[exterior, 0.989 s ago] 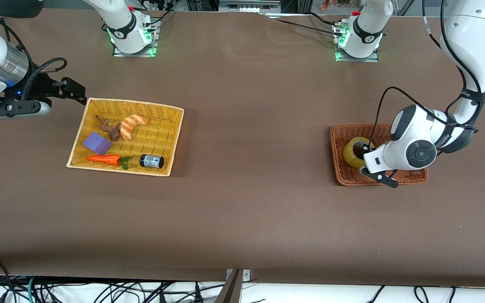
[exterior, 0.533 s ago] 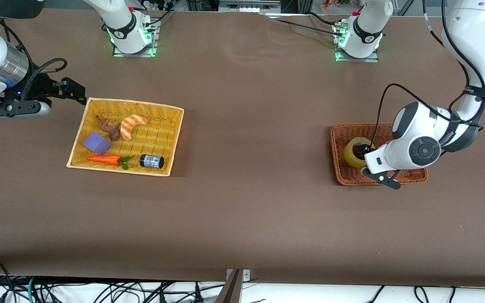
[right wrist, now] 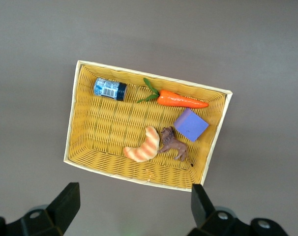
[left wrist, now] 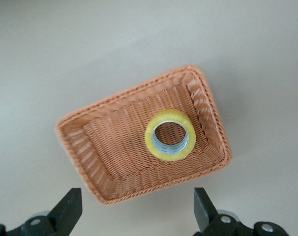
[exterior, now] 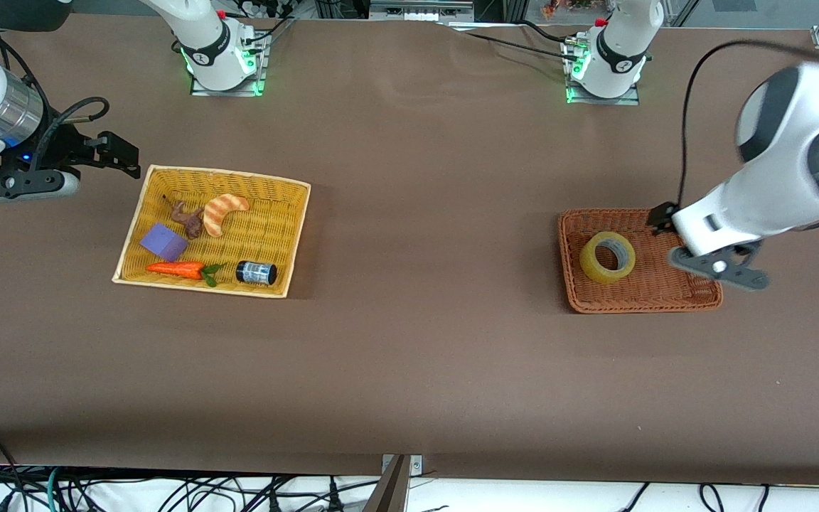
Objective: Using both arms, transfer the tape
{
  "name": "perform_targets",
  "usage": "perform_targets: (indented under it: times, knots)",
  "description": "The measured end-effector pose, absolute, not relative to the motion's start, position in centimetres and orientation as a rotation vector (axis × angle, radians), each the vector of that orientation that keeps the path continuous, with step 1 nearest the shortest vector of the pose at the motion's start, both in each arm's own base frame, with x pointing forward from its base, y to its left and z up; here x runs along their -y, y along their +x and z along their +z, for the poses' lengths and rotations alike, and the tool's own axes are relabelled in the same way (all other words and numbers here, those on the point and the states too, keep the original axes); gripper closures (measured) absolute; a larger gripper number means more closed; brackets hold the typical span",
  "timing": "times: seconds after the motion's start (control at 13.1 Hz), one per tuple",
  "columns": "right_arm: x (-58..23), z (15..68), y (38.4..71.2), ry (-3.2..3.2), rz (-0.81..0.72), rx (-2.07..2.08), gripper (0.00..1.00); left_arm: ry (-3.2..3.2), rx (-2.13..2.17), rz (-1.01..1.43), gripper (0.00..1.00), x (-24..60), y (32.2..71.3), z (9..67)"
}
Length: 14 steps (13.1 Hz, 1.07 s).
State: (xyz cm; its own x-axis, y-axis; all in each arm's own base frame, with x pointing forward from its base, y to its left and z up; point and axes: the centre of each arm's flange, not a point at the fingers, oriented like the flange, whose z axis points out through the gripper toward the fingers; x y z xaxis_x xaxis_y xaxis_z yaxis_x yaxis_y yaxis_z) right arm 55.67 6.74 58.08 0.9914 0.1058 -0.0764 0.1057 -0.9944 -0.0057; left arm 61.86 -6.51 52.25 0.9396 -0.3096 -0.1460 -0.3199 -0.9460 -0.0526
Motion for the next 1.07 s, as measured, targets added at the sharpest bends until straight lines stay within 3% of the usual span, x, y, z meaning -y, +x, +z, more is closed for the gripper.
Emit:
perform_targets:
  times: [0.3, 0.68, 1.07]
  knots:
    - [-6.7, 58.1, 55.7, -3.138, 0.120, 0.172, 0.00, -3.134, -0.324, 0.126, 0.00, 1.9, 62.0, 58.1]
    - [-6.6, 58.5, 55.8, -3.148, 0.107, 0.174, 0.00, -3.171, -0.182, 0.157, 0.00, -0.9, 61.2, 57.6]
    - [-6.6, 58.5, 55.8, -3.148, 0.106, 0.178, 0.00, -3.152, -0.142, 0.108, 0.00, -0.3, 57.0, 58.3]
